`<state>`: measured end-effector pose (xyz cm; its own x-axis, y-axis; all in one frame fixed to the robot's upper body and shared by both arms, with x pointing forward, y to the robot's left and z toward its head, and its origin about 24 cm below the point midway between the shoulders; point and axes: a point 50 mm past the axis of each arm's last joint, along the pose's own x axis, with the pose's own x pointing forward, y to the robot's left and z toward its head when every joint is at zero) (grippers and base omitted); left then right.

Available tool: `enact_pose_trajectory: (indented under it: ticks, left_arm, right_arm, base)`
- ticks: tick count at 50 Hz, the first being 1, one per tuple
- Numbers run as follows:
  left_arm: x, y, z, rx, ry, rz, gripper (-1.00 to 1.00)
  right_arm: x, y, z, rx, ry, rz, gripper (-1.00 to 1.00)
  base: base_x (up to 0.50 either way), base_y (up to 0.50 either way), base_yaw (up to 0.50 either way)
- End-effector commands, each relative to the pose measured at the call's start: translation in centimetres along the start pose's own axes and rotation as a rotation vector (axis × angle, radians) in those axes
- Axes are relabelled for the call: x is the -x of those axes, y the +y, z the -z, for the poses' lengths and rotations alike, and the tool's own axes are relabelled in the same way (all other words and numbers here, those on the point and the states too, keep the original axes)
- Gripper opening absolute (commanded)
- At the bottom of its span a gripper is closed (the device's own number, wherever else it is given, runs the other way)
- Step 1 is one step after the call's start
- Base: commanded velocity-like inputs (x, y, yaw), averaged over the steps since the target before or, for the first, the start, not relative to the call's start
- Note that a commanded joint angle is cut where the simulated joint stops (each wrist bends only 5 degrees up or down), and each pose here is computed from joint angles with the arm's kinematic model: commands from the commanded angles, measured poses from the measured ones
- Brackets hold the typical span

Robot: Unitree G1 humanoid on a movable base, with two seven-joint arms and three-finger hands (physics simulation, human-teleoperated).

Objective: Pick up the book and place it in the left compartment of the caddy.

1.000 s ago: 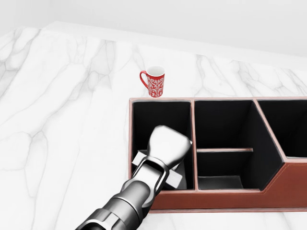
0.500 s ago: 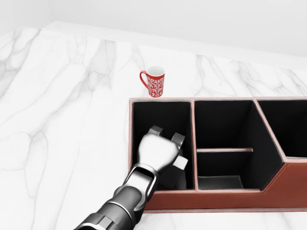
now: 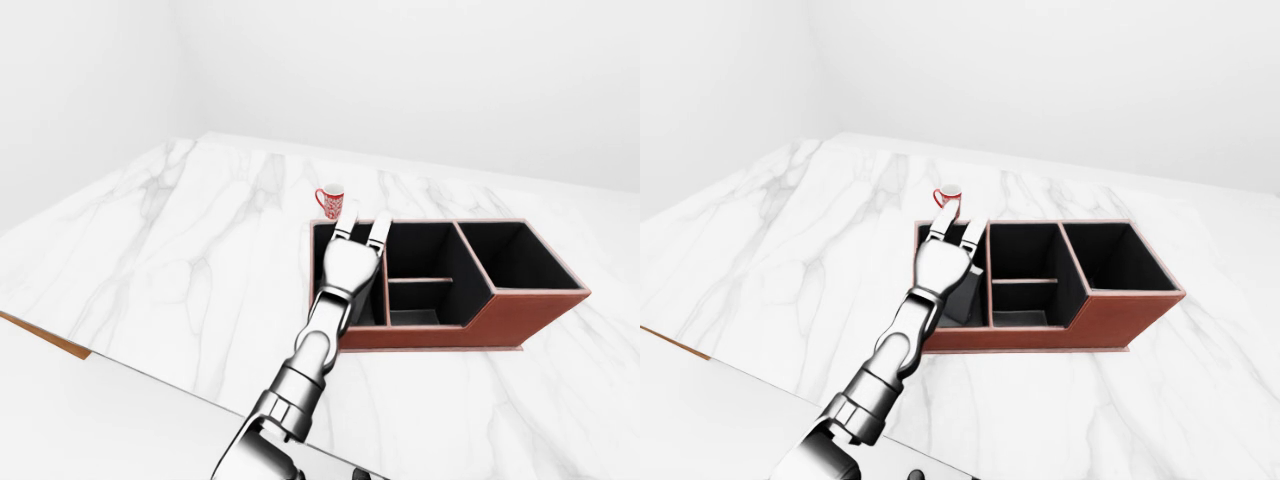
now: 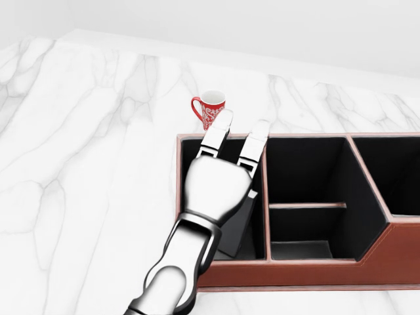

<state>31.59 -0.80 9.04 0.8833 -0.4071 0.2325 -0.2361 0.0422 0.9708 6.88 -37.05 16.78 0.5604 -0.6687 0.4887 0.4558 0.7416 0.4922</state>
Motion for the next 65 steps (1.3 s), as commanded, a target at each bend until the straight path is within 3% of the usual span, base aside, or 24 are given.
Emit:
enact_pose_trajectory:
  ticks: [1,7,8,14,26,27,28,29,32,39,40,45,47,55,58,59,61,64,65]
  left_arm:
    - [1.7,4.8,0.0,-0.021,0.039,-0.112,1.0]
    - [2.1,5.7,-0.1,-0.024,0.047,-0.132,1.0]
    - [2.9,8.5,-0.5,-0.023,0.048,-0.196,1.0]
    - [3.8,11.4,-0.8,-0.019,0.063,-0.259,1.0]
    - [4.0,12.7,-0.8,0.001,0.064,-0.298,1.0]
    - [4.1,13.0,-0.9,0.018,0.058,-0.309,1.0]
    - [4.2,13.5,-1.0,0.097,0.046,-0.329,1.0]
    - [4.0,13.8,-0.7,0.105,0.086,-0.351,1.0]
    - [4.2,14.1,-0.5,0.264,0.043,-0.375,1.0]
    - [4.9,16.4,-0.1,0.384,-0.003,-0.453,1.0]
    - [5.2,17.4,0.1,0.449,-0.02,-0.497,1.0]
    - [5.9,19.1,0.6,0.515,-0.06,-0.58,1.0]
    - [5.8,19.1,0.9,0.497,-0.055,-0.586,1.0]
    - [5.8,20.4,1.3,0.648,-0.137,-0.645,1.0]
    - [5.4,20.6,1.4,0.782,-0.206,-0.63,1.0]
    - [5.4,20.7,1.4,0.782,-0.215,-0.634,1.0]
    - [5.4,21.0,1.6,0.894,-0.267,-0.644,1.0]
    - [5.5,21.2,1.7,0.912,-0.293,-0.656,1.0]
    - [5.4,21.3,2.2,0.994,-0.317,-0.66,1.0]
  right_arm:
    - [0.0,0.0,0.0,0.003,0.0,-0.002,1.0]
    - [0.0,0.0,-0.1,0.003,-0.002,-0.001,1.0]
    - [0.0,0.0,0.1,0.005,0.003,-0.001,1.0]
    - [0.0,0.0,0.2,0.005,0.007,0.0,1.0]
    - [-0.1,0.0,0.4,0.004,0.013,0.002,1.0]
    - [-0.1,-0.1,0.5,0.003,0.015,0.001,1.0]
    - [-0.2,0.0,0.2,0.0,0.007,0.003,1.0]
    - [-0.1,0.0,0.1,-0.001,0.004,0.003,1.0]
    - [0.0,0.0,0.1,0.001,0.005,0.001,1.0]
    - [0.0,0.0,0.2,0.003,0.007,-0.002,1.0]
    - [0.0,0.0,0.2,0.003,0.006,-0.001,1.0]
    - [0.0,0.1,-0.1,0.001,-0.005,-0.001,1.0]
    - [0.1,0.0,0.0,0.004,0.001,-0.004,1.0]
    - [-0.1,0.1,0.0,0.003,0.0,-0.003,1.0]
    - [0.0,0.1,-0.1,0.002,-0.003,-0.001,1.0]
    - [0.0,0.1,-0.1,0.002,-0.004,-0.001,1.0]
    - [0.0,0.0,0.1,0.004,0.003,-0.001,1.0]
    - [0.0,0.0,0.2,0.003,0.004,-0.001,1.0]
    - [-0.1,0.0,0.2,0.003,0.006,0.001,1.0]
  base:
    - [0.0,0.0,0.0]
    - [0.0,0.0,0.0]
    - [0.0,0.0,0.0]
    - [0.0,0.0,0.0]
    - [0.0,0.0,0.0]
    - [0.0,0.0,0.0]
    - [0.0,0.0,0.0]
    - [0.0,0.0,0.0]
    - [0.0,0.0,0.0]
    - [0.0,0.0,0.0]
    - [0.0,0.0,0.0]
    - [0.0,0.0,0.0]
    - [0.0,0.0,0.0]
    - [0.0,0.0,0.0]
    - [0.0,0.0,0.0]
    - [0.0,0.0,0.0]
    - [0.0,0.0,0.0]
    - [0.0,0.0,0.0]
    - [0.0,0.0,0.0]
